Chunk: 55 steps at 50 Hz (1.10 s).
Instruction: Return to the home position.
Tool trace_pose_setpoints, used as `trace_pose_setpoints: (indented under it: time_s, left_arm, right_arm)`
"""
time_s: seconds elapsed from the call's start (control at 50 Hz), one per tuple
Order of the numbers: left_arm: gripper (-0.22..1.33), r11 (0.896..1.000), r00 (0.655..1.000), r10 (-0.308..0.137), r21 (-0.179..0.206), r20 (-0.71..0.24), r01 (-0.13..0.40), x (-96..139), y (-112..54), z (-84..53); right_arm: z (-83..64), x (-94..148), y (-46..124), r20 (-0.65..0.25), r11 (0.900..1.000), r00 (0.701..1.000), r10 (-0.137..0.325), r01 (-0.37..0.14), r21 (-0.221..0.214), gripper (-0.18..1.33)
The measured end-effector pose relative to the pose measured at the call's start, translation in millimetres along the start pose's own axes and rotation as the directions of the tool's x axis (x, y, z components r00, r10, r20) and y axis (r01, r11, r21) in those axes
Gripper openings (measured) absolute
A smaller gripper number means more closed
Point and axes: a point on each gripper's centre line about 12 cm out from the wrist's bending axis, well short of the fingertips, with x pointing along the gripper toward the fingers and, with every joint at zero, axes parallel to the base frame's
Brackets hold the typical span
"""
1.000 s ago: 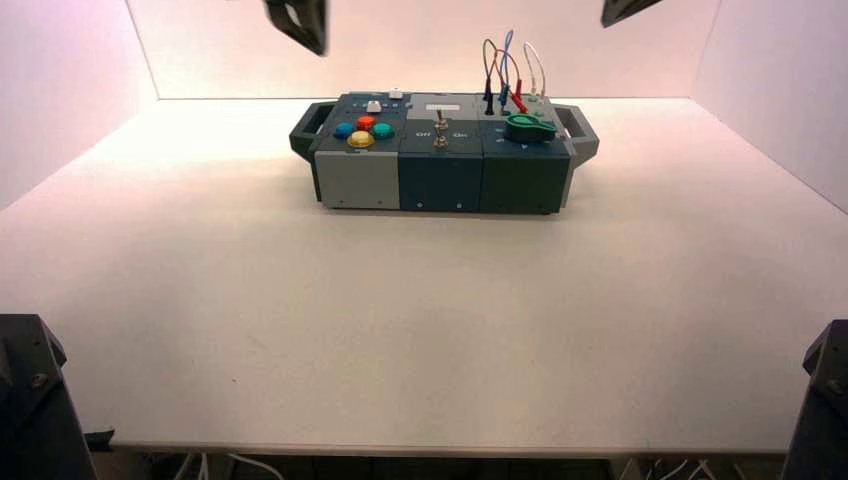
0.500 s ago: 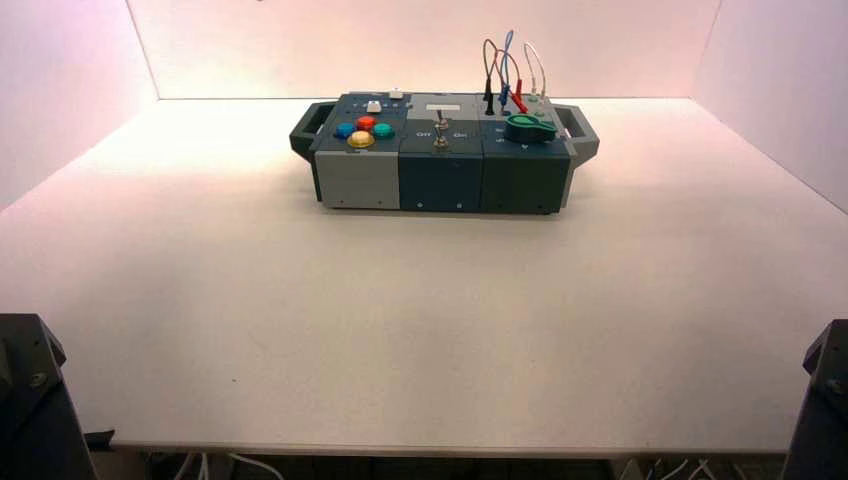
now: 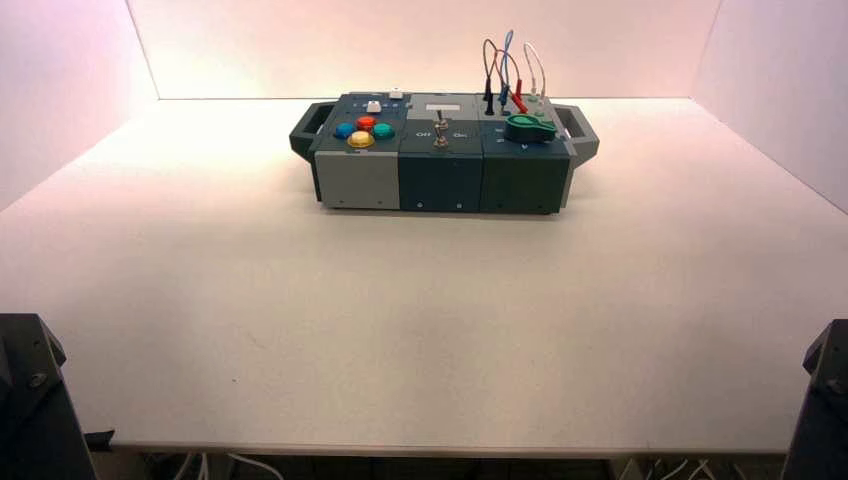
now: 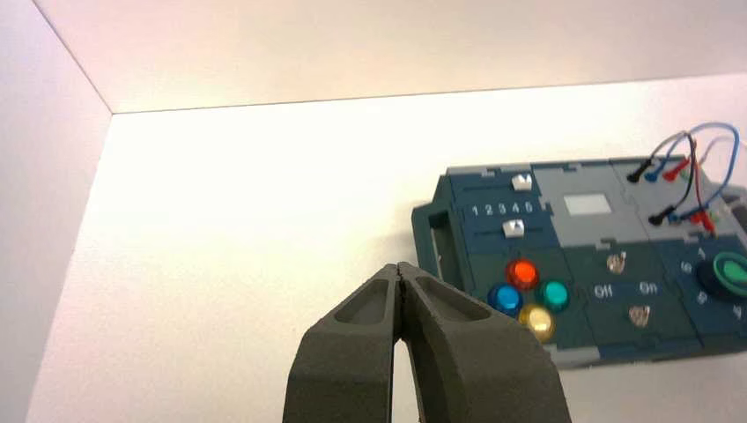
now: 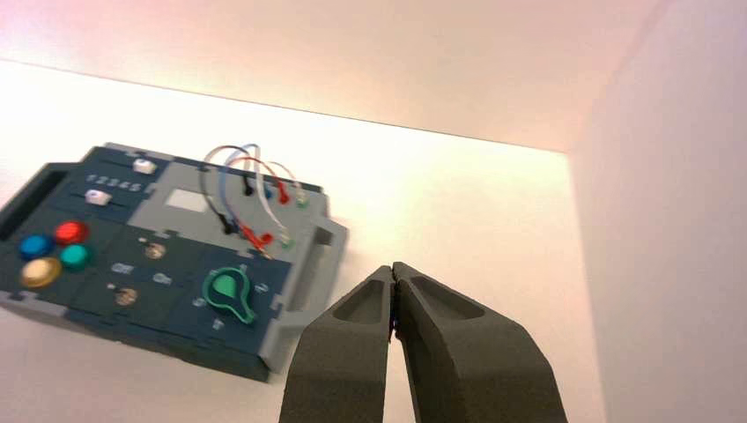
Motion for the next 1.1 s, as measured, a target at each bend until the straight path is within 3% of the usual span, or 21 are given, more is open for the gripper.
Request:
trace_pose_setpoints:
  time_s: [0.22, 0.42, 0.78, 1.1]
  left_arm:
    - [-0.16, 1.0, 1.0, 0.012, 0.001, 0.005, -0.012, -9, 4.0, -10.8]
    - [-0.17, 0.999, 0.999, 0.048, -0.008, 0.004, -0.048, -16, 15.2, -21.7]
    - [-0.17, 0.998, 0.998, 0.059, -0.001, 0.032, -0.059, -21, 17.8, -41.3]
    - [-0.16, 0.998, 0.992, 0.064, 0.006, 0.111, -0.065, -19, 18.6, -42.1]
  right_arm:
    - [-10.4, -20, 0.2, 0.06, 0.9997, 0.998, -0.024, 0.024, 0.004, -0.14]
    - [-19.9, -33, 2.7, 0.108, 0.9994, 0.994, -0.034, 0.033, 0.007, -0.14]
    - [-61.3, -39, 8.2, 0.128, 0.9988, 0.991, -0.048, 0.046, 0.017, -0.14]
    - [-60.1, -43, 7.2, 0.19, 0.9975, 0.979, -0.068, 0.063, 0.032, -0.14]
